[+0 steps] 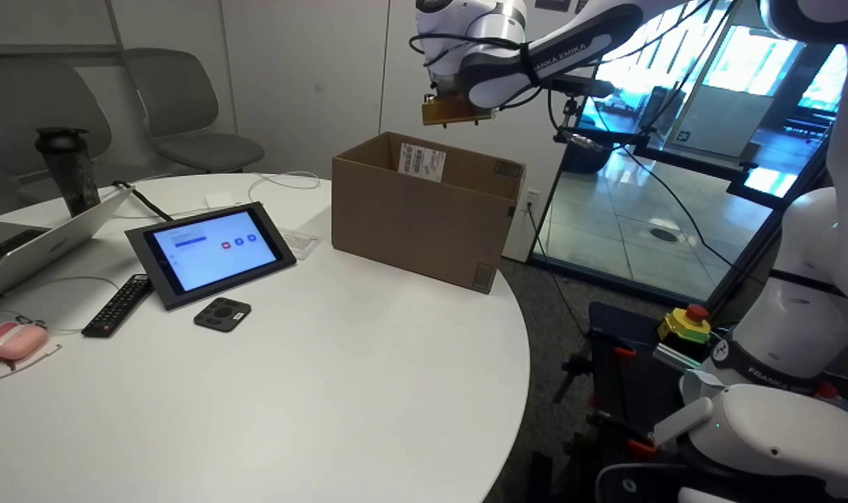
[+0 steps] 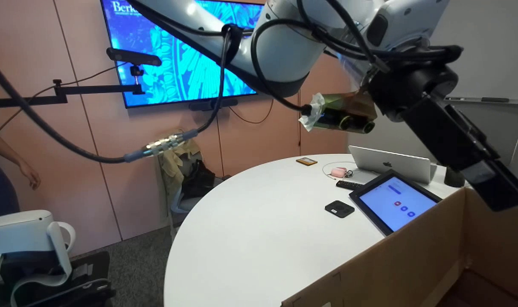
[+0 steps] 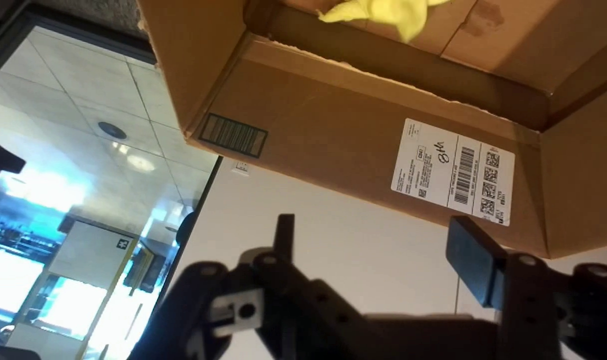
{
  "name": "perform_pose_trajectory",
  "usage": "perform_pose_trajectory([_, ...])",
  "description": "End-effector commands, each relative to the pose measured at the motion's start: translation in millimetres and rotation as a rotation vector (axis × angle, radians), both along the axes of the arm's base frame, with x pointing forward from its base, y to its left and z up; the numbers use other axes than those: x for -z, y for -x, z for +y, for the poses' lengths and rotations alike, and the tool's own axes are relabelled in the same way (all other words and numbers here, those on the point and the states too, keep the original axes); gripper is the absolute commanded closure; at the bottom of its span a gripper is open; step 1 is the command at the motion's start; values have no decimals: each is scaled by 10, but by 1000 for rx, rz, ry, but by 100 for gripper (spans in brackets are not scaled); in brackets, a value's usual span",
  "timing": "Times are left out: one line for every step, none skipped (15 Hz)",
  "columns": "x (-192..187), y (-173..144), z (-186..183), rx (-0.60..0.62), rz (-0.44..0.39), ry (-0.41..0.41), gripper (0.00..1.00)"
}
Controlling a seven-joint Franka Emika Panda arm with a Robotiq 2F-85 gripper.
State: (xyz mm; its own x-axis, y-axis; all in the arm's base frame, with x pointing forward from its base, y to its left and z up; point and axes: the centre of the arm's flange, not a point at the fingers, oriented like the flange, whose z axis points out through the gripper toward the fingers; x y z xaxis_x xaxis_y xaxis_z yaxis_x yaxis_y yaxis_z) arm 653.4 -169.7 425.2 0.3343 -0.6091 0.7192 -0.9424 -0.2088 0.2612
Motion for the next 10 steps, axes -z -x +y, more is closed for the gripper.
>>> perform_pose_trajectory([12,-106,74,-33,25,-11,0])
perform_pose_trajectory([31,-99,110,-62,32,-34,0])
perform_pose_trajectory([56,-94,157,-95,41,-56,0])
perform_pose_trajectory([96,-65,250,-149,60,-95,0])
perform_pose_trajectory([126,-49,334,-195,76,-119,0])
perform_pose_trajectory([180,3,467,-241,87,-144,0])
perform_pose_trajectory([235,38,580,-286,97,-167,0])
perform_pose_trajectory([283,78,688,-327,109,-194,0])
perform_pose_trajectory([350,148,826,-371,128,-211,0])
perform_pose_trajectory([391,215,945,-411,144,-236,0])
